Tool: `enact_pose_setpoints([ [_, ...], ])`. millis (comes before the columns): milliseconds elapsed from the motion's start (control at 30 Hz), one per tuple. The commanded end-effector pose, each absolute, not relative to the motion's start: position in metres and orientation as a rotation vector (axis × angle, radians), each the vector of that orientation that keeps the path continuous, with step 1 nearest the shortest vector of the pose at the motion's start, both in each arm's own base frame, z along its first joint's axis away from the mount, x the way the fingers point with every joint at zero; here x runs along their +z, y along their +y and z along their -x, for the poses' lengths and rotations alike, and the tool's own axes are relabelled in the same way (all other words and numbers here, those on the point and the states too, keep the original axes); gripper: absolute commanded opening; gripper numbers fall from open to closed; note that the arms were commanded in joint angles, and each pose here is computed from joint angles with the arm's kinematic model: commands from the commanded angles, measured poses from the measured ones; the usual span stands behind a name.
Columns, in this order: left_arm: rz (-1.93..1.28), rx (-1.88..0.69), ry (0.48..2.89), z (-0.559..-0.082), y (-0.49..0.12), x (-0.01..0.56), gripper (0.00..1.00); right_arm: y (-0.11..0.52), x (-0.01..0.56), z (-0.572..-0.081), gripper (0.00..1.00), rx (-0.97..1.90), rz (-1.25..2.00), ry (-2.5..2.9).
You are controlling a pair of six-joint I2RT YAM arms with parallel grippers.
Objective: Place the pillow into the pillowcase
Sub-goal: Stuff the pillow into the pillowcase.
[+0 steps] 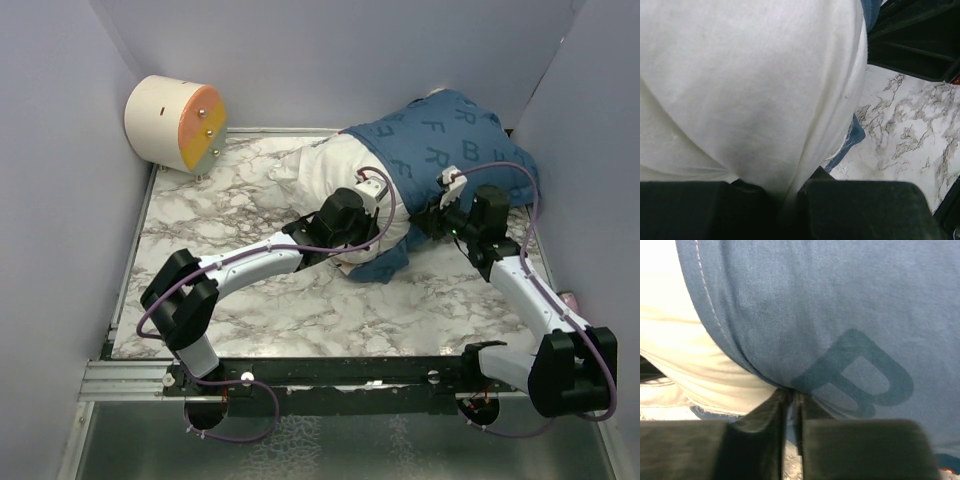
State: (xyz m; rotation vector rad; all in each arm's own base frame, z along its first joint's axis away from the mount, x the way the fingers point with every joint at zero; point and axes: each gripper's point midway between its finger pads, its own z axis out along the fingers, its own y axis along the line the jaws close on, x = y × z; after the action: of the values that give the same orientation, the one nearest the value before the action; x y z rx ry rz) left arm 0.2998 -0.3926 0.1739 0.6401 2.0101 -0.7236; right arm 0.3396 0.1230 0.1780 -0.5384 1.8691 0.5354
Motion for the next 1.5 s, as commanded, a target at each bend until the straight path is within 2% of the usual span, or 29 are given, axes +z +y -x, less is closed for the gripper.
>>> enact_pose_setpoints([
  [0, -0.669, -0.865, 1.793, -0.304, -0.421, 0.225, 0.00, 0.145, 0.201, -0.335, 0.01, 0.680, 0.636, 1.792],
  [200, -0.743, -0.846, 1.574, -0.312, -0.429, 0.244, 0.00, 0.195, 0.251, -0.221, 0.01, 1.204, 1.130, 1.357],
  [333, -0.750, -0.826, 1.452, -0.322, -0.437, 0.266, 0.00, 0.197, 0.261, -0.189, 0.01, 1.337, 1.240, 1.234],
  [567, -0.641, -0.896, 1.453, -0.340, -0.458, 0.231, 0.00, 0.198, 0.256, -0.196, 0.01, 1.419, 1.194, 1.314],
  [733, -0.584, -0.921, 1.544, -0.339, -0.474, 0.171, 0.00, 0.195, 0.234, -0.236, 0.01, 1.276, 1.025, 1.531],
  [900, -0.675, -0.954, 1.470, -0.296, -0.489, 0.163, 0.00, 0.182, 0.212, -0.271, 0.01, 1.164, 0.906, 1.694],
  [1200, -0.891, -0.945, 1.427, -0.209, -0.487, 0.155, 0.00, 0.200, 0.221, -0.269, 0.01, 1.233, 1.007, 1.639],
  [1467, -0.807, -0.941, 1.460, -0.195, -0.457, 0.162, 0.00, 0.251, 0.279, -0.246, 0.01, 1.240, 1.262, 1.456],
])
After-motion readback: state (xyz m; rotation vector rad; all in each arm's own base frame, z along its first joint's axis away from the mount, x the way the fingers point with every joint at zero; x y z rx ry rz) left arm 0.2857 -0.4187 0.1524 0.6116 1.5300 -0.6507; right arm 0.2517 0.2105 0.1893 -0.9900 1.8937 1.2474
